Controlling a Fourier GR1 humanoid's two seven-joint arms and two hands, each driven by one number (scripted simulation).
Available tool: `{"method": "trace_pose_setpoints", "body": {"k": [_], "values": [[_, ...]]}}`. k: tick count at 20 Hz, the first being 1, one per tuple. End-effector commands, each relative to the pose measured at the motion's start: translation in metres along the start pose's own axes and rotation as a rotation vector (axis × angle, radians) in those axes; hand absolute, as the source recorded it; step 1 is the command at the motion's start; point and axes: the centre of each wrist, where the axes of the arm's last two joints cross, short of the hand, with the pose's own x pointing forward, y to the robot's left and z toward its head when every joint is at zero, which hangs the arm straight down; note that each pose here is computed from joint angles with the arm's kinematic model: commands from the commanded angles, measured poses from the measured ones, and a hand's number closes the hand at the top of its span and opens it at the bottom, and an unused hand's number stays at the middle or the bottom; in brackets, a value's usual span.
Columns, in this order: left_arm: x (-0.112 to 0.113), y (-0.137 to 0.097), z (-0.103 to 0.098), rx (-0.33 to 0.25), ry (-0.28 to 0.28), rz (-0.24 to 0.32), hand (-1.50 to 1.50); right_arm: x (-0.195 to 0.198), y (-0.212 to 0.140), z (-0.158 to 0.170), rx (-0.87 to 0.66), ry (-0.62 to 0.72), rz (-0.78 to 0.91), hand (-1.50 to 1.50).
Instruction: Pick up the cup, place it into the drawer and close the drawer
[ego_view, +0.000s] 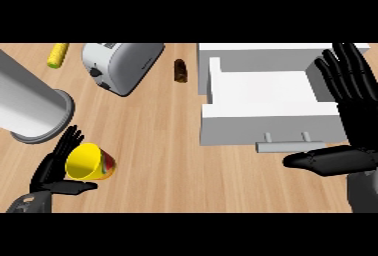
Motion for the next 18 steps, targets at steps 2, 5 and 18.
{"method": "trace_pose_setpoints", "body": {"k": [2,5,18], "values": [[-0.006,-0.003,0.002,-0.058,-0.1,0.077,-1.5,0.005,0.006,0.0,0.001,-0.011,-0.01,-1.5],[-0.013,-0.011,0.005,-0.051,-0.103,0.081,-1.5,-0.008,0.006,-0.002,0.028,0.009,0.004,-1.5],[-0.012,-0.028,-0.013,-0.143,-0.119,0.148,-1.5,-0.008,-0.001,-0.007,-0.005,0.013,0.015,-1.5]]}}
